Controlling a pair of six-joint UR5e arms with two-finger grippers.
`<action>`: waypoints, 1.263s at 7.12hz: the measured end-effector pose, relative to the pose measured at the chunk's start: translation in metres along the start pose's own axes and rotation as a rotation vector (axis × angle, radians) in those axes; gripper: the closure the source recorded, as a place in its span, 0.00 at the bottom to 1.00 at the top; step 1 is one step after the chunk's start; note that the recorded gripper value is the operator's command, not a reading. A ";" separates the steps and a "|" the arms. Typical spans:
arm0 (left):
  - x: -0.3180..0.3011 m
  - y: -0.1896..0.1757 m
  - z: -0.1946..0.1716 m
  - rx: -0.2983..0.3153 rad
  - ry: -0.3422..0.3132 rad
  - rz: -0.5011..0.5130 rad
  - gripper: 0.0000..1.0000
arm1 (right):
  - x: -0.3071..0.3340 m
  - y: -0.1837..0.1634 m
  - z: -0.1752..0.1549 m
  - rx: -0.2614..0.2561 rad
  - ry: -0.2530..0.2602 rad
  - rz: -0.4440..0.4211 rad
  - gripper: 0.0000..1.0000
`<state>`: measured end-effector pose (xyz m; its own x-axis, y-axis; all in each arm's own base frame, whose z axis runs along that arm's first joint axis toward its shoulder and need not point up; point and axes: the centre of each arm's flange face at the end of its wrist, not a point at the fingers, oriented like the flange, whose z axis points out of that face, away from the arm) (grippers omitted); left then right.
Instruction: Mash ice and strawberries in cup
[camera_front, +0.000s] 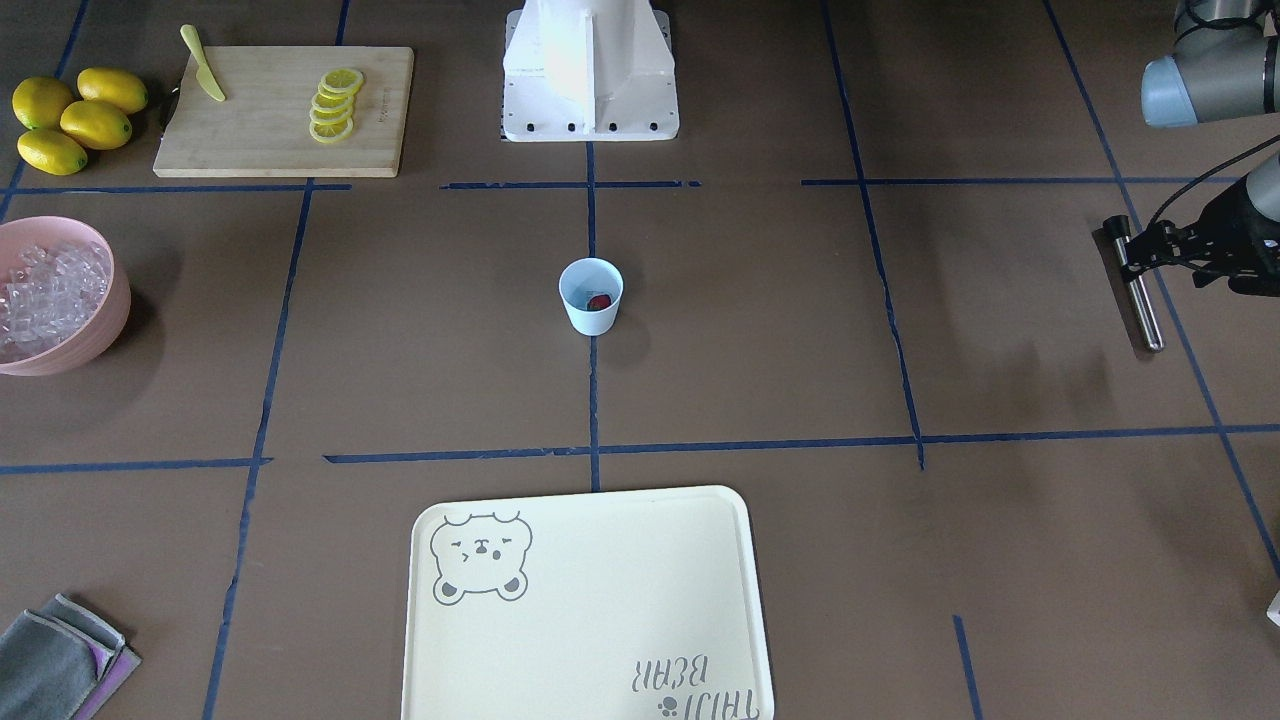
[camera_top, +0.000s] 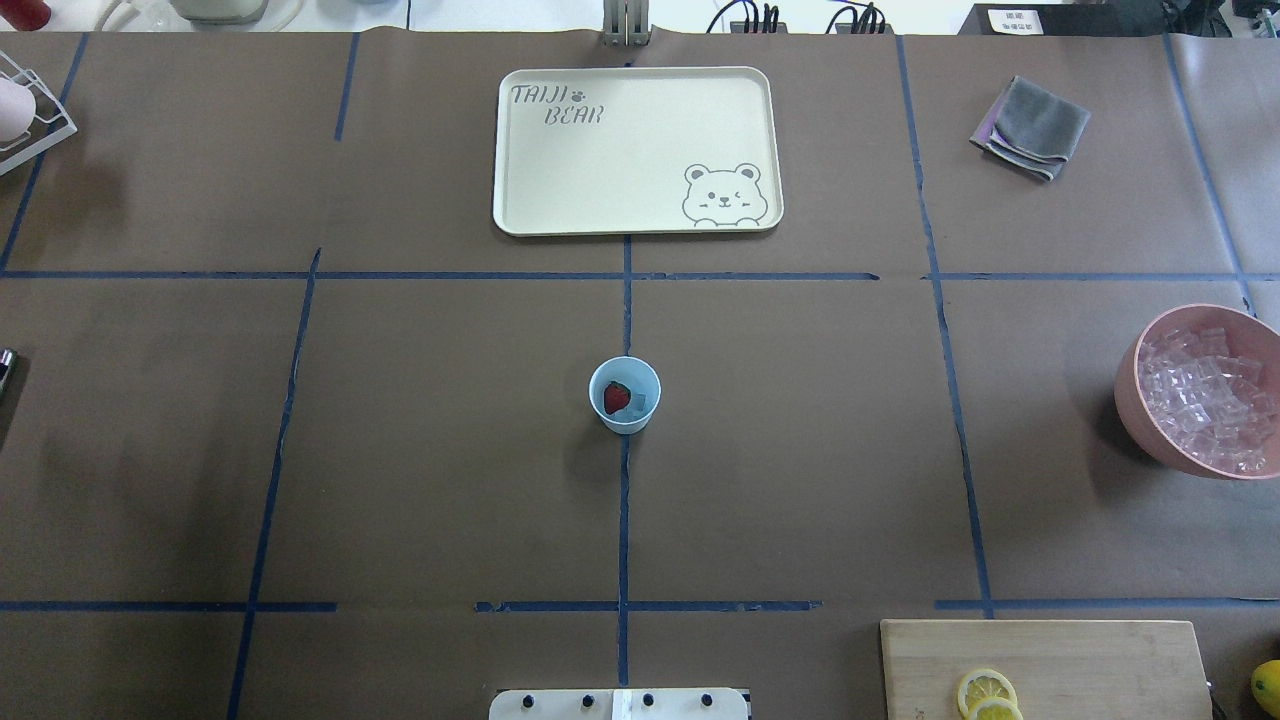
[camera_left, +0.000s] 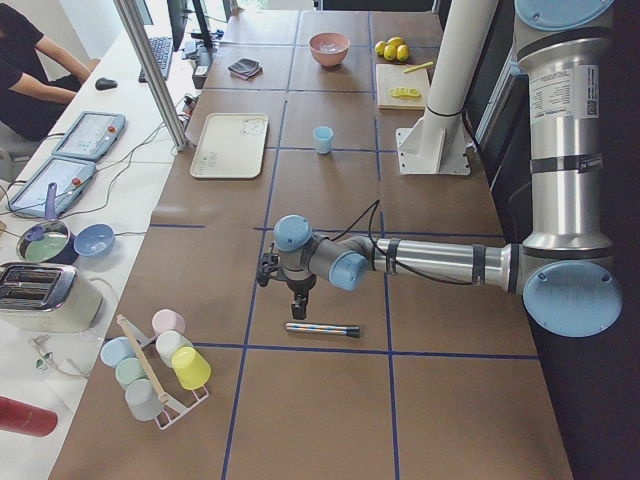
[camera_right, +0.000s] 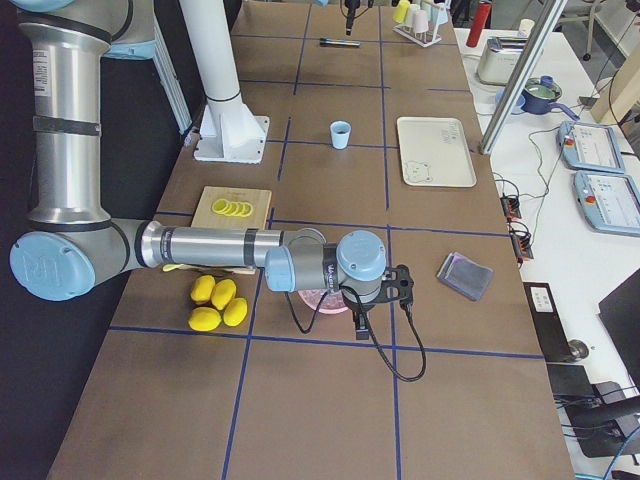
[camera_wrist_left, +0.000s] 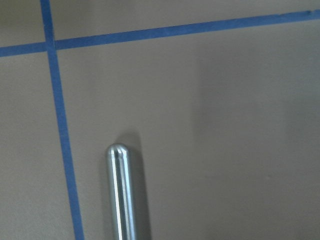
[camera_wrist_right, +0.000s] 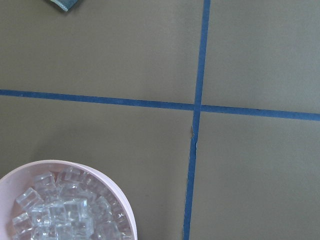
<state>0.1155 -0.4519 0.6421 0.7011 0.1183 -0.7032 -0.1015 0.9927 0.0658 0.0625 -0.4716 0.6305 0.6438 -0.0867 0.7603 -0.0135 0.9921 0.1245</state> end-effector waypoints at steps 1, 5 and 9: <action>-0.009 0.002 0.009 -0.001 -0.002 -0.003 0.00 | -0.002 -0.002 -0.002 0.005 0.000 -0.004 0.00; -0.025 0.000 0.031 0.001 -0.002 -0.091 0.00 | -0.009 -0.007 -0.007 0.017 0.001 -0.014 0.00; -0.036 -0.005 0.052 0.063 0.027 -0.134 0.00 | -0.009 -0.007 -0.007 0.017 0.001 -0.014 0.00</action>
<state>0.1277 -0.4598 0.7039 0.6859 -0.0154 -0.7275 0.0371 0.9992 0.0139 0.0621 -0.4770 0.6189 0.6449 -0.1000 0.7577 -0.0177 0.9892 0.1456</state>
